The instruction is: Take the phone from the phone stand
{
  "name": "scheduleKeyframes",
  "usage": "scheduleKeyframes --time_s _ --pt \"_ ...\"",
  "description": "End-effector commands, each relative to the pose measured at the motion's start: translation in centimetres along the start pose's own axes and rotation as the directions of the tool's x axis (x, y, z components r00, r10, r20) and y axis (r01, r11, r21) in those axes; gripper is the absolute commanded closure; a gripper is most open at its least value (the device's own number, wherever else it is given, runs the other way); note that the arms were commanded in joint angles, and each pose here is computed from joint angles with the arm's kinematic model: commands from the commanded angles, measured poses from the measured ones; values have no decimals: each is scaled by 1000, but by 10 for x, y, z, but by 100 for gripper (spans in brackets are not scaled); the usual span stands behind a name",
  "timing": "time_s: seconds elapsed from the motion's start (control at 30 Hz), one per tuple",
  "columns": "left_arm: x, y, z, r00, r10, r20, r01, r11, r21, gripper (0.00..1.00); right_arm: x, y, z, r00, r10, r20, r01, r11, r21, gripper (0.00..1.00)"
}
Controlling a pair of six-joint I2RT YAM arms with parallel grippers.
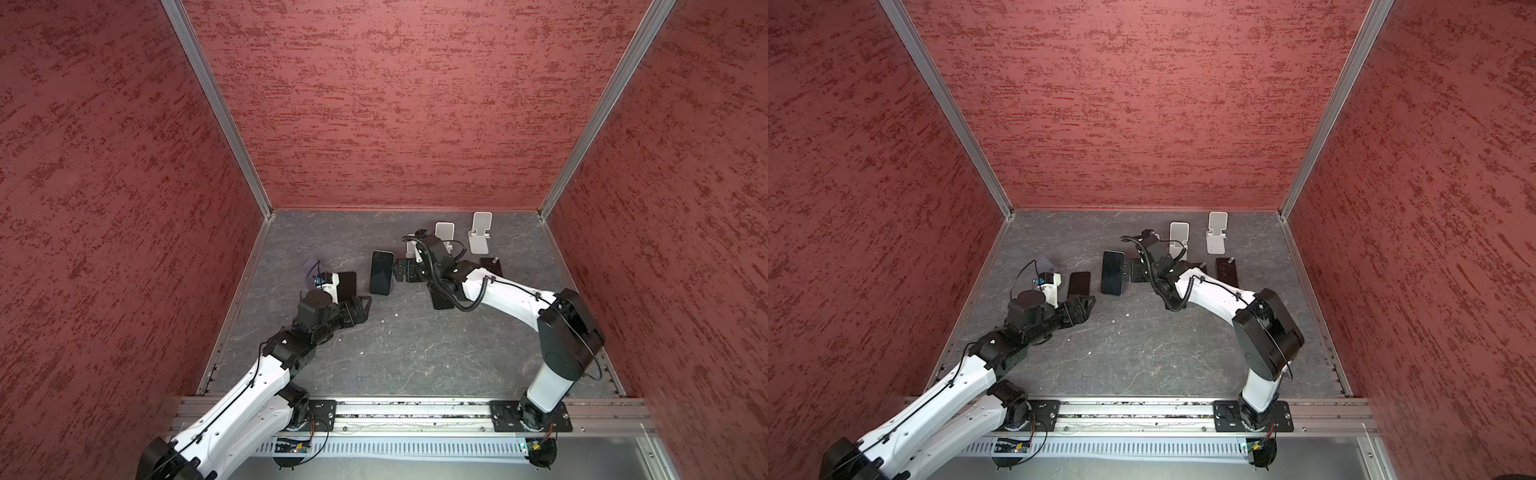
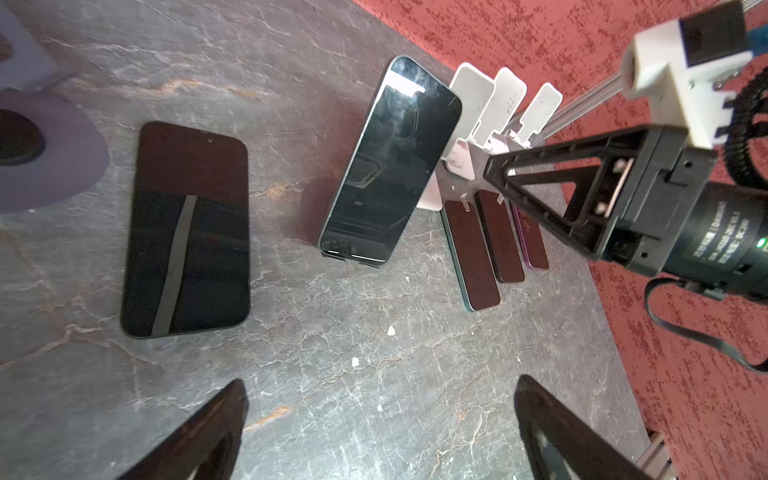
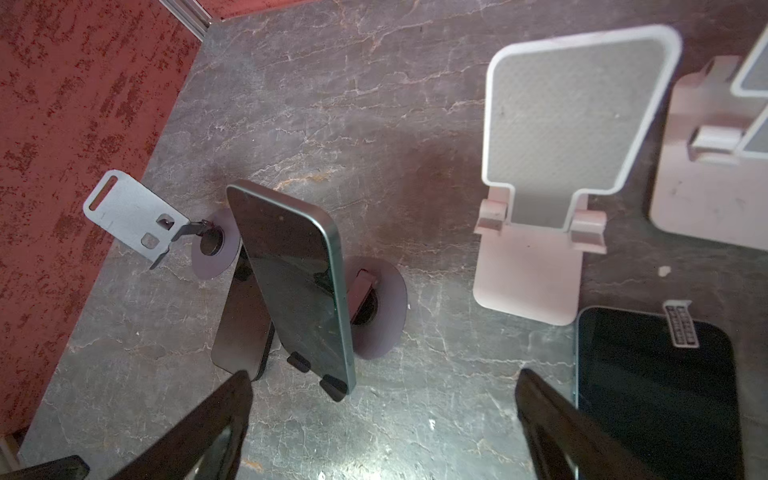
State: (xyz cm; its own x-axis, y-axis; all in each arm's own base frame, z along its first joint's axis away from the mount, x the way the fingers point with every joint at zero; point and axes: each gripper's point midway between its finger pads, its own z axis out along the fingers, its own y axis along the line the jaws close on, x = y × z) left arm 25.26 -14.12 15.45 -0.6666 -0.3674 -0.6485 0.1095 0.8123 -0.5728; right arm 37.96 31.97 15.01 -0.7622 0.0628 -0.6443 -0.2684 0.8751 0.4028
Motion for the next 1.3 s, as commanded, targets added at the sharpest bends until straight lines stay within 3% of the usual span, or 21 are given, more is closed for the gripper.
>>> scheduleKeyframes --time_s 0.0,0.5,1.27 --pt "1 9 -6 999 -38 14 38 999 -11 1 -17 8 -1 997 34 67 -37 999 39 1" --pt "8 9 -20 998 -68 8 67 993 96 0 5 36 27 1000 -8 26 6 997 80 1" --pt "10 16 -22 997 -70 15 69 993 99 0 8 36 65 998 39 53 -49 974 220 1"
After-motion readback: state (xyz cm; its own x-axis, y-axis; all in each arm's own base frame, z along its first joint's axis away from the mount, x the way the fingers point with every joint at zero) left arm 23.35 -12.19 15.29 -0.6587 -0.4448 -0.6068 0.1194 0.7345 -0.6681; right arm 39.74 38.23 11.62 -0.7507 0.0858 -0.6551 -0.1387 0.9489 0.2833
